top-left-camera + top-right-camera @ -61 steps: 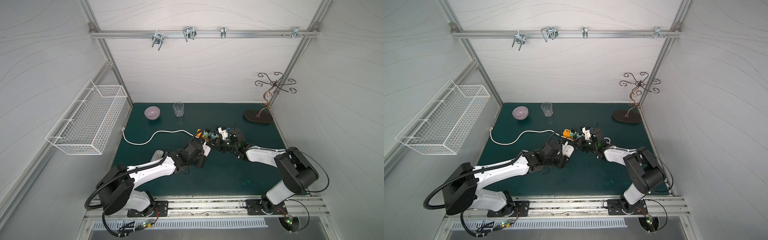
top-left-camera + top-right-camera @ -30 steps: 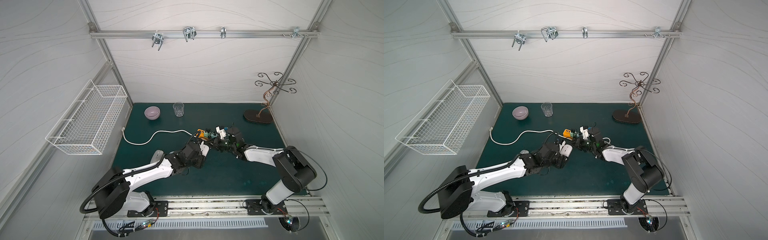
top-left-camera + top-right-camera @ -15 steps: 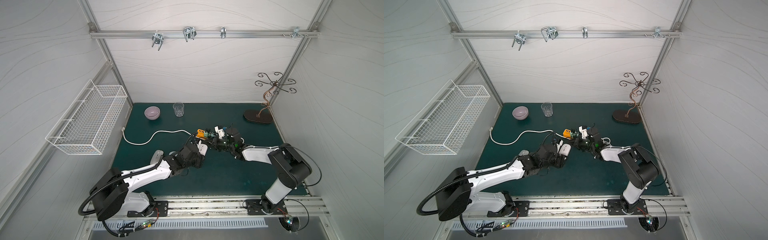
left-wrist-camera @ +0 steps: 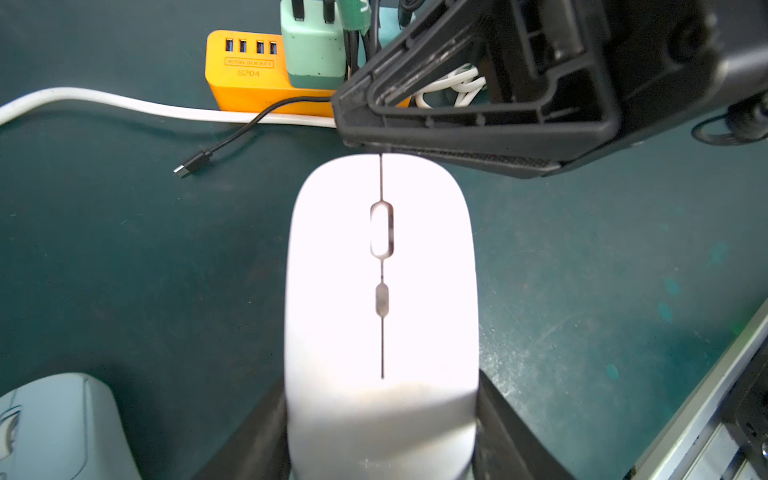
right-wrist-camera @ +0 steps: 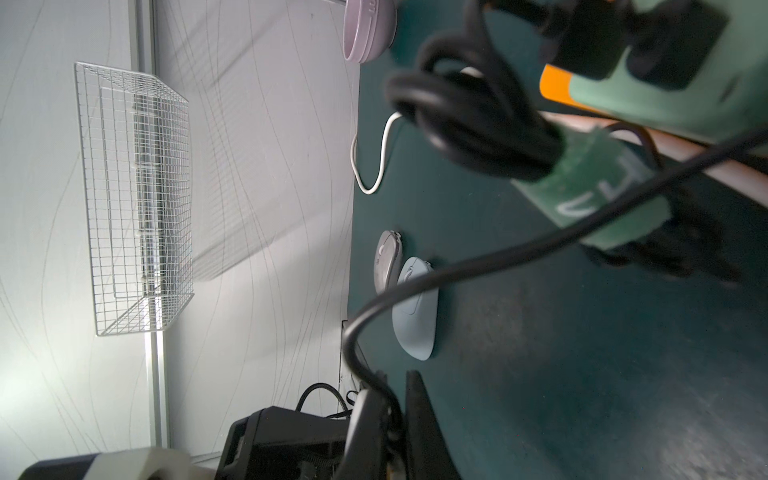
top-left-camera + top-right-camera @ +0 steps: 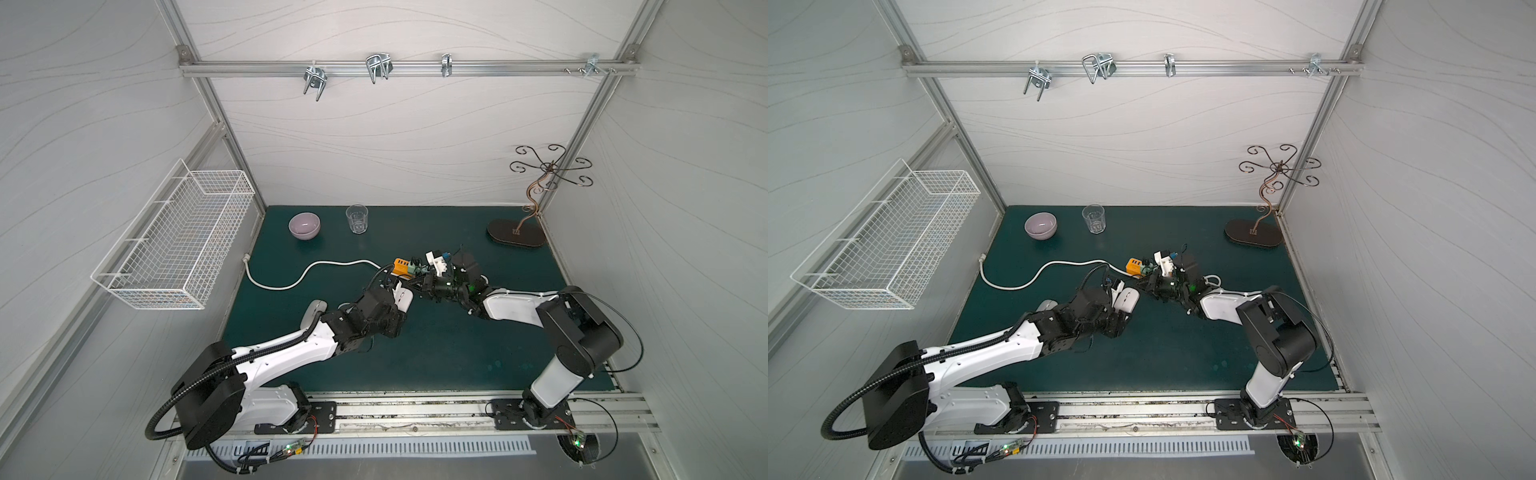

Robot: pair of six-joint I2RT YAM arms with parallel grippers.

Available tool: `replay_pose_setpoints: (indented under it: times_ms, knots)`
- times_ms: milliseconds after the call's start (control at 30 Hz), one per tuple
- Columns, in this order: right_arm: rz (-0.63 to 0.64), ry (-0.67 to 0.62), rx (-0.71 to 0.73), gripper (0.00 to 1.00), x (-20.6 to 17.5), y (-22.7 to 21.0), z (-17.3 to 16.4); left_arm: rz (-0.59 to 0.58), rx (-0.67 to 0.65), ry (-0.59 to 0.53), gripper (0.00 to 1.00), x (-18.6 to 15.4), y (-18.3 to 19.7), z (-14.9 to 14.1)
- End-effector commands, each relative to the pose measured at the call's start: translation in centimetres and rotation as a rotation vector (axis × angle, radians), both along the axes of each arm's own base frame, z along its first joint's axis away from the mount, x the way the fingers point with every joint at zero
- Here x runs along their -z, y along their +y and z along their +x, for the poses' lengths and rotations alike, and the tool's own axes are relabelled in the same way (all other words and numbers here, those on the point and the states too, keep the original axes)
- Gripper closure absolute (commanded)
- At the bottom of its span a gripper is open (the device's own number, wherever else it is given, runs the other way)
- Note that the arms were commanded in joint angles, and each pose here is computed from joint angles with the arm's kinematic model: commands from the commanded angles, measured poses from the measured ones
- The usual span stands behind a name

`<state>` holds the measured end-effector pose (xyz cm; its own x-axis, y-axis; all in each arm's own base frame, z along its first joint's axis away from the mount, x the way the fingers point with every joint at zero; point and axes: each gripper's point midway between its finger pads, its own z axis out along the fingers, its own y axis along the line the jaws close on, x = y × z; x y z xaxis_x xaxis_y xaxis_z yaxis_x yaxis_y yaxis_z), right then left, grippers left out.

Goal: Unplug the wireless mouse
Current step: Remove the power cord from the mouse.

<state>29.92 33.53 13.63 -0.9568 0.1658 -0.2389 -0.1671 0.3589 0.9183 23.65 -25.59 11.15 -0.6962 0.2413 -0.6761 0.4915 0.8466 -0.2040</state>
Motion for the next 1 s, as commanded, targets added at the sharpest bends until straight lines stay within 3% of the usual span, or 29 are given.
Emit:
replay_pose_setpoints:
  times_ms: [0,567,967]
  knots:
    - [-0.015,-0.100,0.177,1.00,-1.4,-2.2,5.1,0.083,0.061,0.095,0.46,1.4,1.1,-2.6]
    - [-0.013,-0.098,0.229,1.00,-0.3,-3.0,5.6,-0.034,-0.064,0.105,0.46,-0.3,0.2,-1.3]
    - [-0.027,-0.103,0.229,1.00,-0.4,-2.9,6.1,0.041,-0.022,0.157,0.48,1.1,0.5,-2.5]
